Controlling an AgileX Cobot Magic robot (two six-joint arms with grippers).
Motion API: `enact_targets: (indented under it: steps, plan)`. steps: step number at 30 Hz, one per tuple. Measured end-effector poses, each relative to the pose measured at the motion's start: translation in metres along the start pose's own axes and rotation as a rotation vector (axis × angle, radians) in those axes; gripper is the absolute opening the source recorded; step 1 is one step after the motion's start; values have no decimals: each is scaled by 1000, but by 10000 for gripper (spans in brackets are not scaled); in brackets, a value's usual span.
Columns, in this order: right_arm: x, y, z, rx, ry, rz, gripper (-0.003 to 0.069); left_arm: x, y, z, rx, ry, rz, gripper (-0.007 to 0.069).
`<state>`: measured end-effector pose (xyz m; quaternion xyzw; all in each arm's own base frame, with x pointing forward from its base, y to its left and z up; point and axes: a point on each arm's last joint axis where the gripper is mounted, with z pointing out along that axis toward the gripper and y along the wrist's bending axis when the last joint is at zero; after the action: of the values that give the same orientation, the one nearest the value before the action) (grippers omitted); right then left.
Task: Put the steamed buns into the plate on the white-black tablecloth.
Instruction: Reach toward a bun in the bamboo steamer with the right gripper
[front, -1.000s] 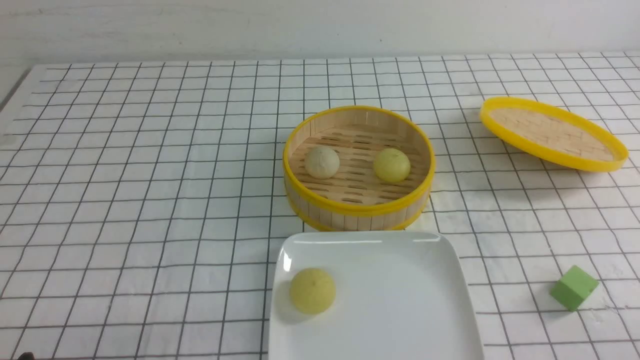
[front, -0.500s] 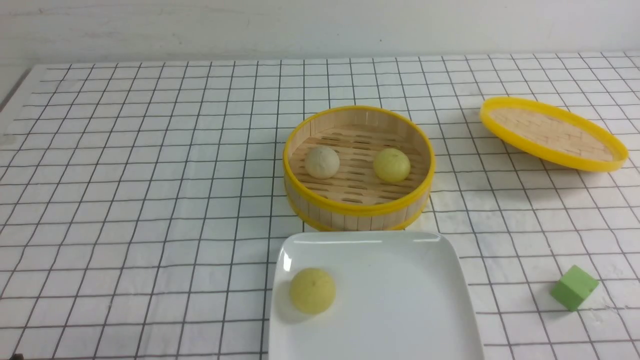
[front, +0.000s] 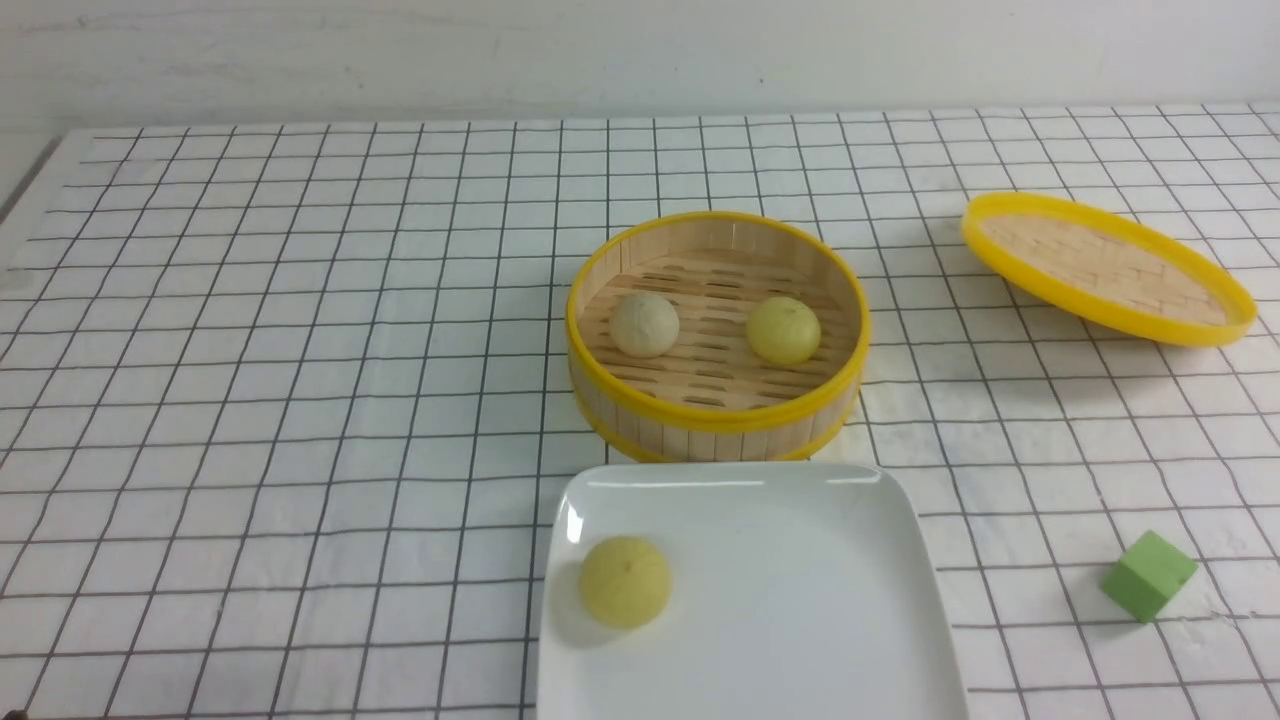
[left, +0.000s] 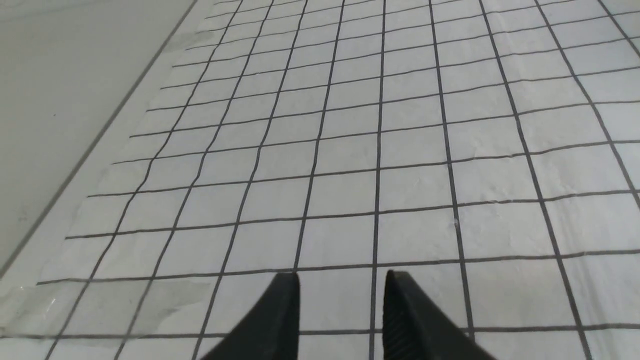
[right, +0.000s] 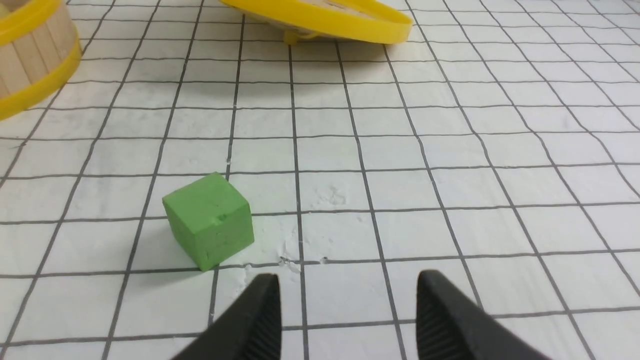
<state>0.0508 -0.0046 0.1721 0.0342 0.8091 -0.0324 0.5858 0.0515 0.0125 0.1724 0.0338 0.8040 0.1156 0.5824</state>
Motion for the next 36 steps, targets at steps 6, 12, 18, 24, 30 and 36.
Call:
enact_targets:
  steps: [6, 12, 18, 24, 30, 36]
  plan:
    - [-2, 11, 0, -135, -8, 605, 378, -4, -13, -1, 155, -5, -731, 263]
    - [-9, 20, -2, -263, 22, 1129, 378, -10, -22, -3, 291, 72, -1429, 263]
    - [-11, 19, -2, -277, -1, 1190, 365, -15, -20, -3, 309, 26, -1513, 252]
    - [-64, 13, -27, -326, -258, 999, 239, -54, -11, -23, 375, -98, -1312, 97]
    - [-139, 14, -69, -292, -453, 471, 158, -116, -1, -50, 413, -135, -1046, 2]
    - [-167, 26, -56, -335, -213, 144, 156, -145, -7, -24, 397, 207, -850, 2]
